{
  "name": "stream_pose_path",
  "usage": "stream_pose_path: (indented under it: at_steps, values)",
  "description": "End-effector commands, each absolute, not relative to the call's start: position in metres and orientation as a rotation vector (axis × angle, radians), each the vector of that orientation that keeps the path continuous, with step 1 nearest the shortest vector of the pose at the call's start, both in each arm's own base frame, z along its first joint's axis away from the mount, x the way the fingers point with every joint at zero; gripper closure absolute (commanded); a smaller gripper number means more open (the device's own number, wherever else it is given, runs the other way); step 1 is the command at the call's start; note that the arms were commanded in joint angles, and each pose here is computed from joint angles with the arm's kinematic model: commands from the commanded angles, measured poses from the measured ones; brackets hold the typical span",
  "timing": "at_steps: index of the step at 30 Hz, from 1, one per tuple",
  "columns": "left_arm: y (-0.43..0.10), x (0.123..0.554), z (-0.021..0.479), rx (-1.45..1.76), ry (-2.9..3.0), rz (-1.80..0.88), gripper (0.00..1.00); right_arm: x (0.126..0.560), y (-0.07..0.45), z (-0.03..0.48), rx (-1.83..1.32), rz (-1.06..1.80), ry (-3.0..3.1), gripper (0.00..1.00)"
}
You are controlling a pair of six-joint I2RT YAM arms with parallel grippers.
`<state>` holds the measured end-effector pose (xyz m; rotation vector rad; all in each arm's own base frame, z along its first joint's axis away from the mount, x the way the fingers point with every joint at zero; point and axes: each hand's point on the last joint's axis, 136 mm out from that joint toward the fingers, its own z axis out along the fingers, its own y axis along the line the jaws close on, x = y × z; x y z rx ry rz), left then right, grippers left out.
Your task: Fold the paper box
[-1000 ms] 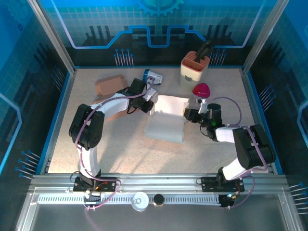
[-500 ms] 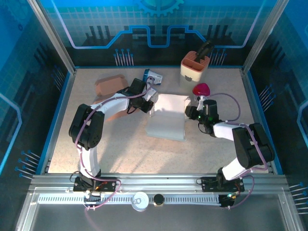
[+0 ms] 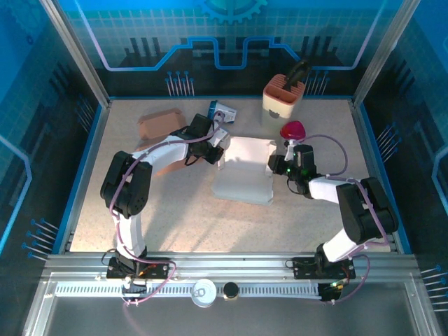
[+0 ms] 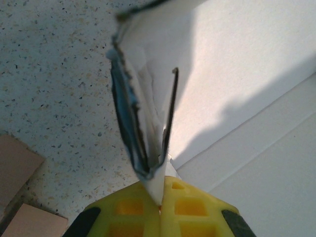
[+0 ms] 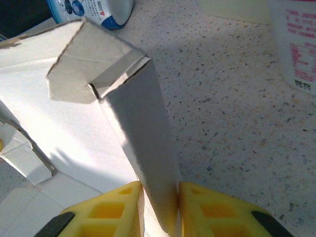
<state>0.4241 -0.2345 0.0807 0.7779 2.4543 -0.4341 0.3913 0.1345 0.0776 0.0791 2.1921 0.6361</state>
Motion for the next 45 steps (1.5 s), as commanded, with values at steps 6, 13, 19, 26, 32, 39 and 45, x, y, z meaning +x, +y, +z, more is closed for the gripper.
stream_pose_path:
  at_steps: [6,13,19,26,32,39,45]
  values:
    - [-0.234,0.417,0.064,0.794,2.52,-0.414,1.0,0.366,0.16,0.074,-0.046,0.674,2.194,0.73]
    - [-0.232,0.421,0.063,0.734,2.526,-0.404,1.0,0.352,0.163,0.071,-0.085,0.707,2.168,0.69]
    - [-0.23,0.422,0.06,0.689,2.536,-0.402,1.0,0.342,0.174,0.07,-0.151,0.729,2.128,0.66]
    - [-0.228,0.424,0.058,0.671,2.541,-0.383,1.0,0.333,0.175,0.072,-0.195,0.707,2.095,0.66]
    - [-0.226,0.424,0.057,0.653,2.543,-0.368,1.0,0.33,0.179,0.074,-0.217,0.731,2.064,0.64]
    - [-0.225,0.423,0.054,0.601,2.541,-0.363,1.0,0.327,0.185,0.074,-0.245,0.727,2.043,0.62]
    - [-0.226,0.421,0.05,0.585,2.547,-0.352,1.0,0.326,0.19,0.073,-0.278,0.688,2.04,0.64]
